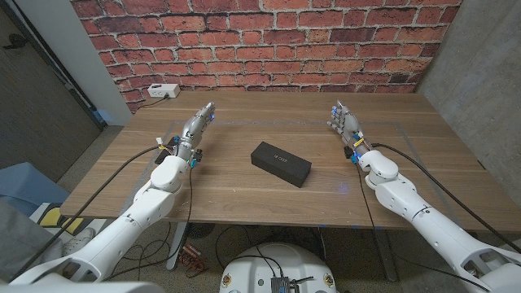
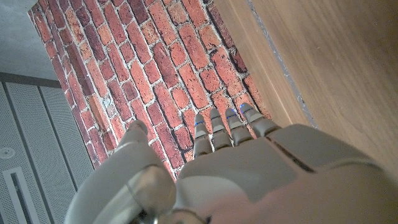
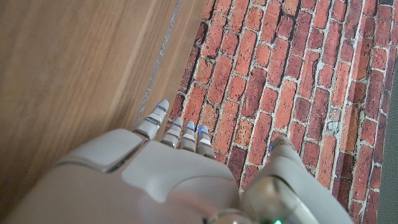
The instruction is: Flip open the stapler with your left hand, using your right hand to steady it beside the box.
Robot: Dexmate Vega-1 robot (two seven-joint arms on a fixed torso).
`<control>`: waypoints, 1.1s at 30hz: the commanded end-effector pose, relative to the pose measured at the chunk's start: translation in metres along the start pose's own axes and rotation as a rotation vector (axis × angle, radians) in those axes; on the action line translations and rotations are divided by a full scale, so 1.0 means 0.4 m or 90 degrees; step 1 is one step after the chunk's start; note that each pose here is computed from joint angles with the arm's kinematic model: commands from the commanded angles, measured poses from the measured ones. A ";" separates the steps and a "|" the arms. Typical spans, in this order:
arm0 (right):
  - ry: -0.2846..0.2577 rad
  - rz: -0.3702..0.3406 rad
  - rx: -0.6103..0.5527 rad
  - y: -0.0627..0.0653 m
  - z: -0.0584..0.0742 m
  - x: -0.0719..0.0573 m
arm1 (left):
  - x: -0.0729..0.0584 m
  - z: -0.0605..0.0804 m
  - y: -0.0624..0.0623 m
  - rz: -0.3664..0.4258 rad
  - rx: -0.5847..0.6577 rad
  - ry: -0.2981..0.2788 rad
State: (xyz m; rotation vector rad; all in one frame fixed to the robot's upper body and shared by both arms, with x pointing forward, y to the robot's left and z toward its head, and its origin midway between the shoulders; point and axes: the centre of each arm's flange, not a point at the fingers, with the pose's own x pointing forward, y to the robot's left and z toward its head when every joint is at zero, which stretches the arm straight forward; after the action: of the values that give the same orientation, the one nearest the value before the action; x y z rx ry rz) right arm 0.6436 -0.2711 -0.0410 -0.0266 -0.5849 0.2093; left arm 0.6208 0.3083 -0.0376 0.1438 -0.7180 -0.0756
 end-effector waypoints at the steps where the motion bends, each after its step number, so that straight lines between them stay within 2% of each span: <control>1: -0.003 -0.005 -0.011 -0.004 -0.003 0.002 | -0.012 0.024 -0.015 0.016 0.094 -0.004; 5: -0.003 -0.004 -0.009 -0.005 -0.004 0.008 | -0.015 0.030 -0.022 0.026 0.111 0.001; 9: -0.003 0.000 -0.015 -0.007 -0.001 0.016 | -0.022 0.049 -0.021 0.040 0.161 0.009; 18: -0.002 0.000 -0.018 -0.010 0.003 0.024 | -0.033 0.057 -0.003 0.065 0.164 0.004; 19: -0.001 0.002 -0.018 -0.010 0.004 0.026 | -0.047 0.053 0.001 0.088 0.179 -0.001; 33: 0.000 0.004 -0.019 -0.019 0.003 0.022 | -0.072 0.081 -0.004 0.133 0.274 -0.001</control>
State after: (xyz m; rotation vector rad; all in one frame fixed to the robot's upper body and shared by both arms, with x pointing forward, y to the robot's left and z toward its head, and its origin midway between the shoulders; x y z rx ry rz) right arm 0.6514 -0.2735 -0.0341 -0.0521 -0.5918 0.2052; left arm 0.5891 0.3059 -0.0335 0.3956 -0.7320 0.1681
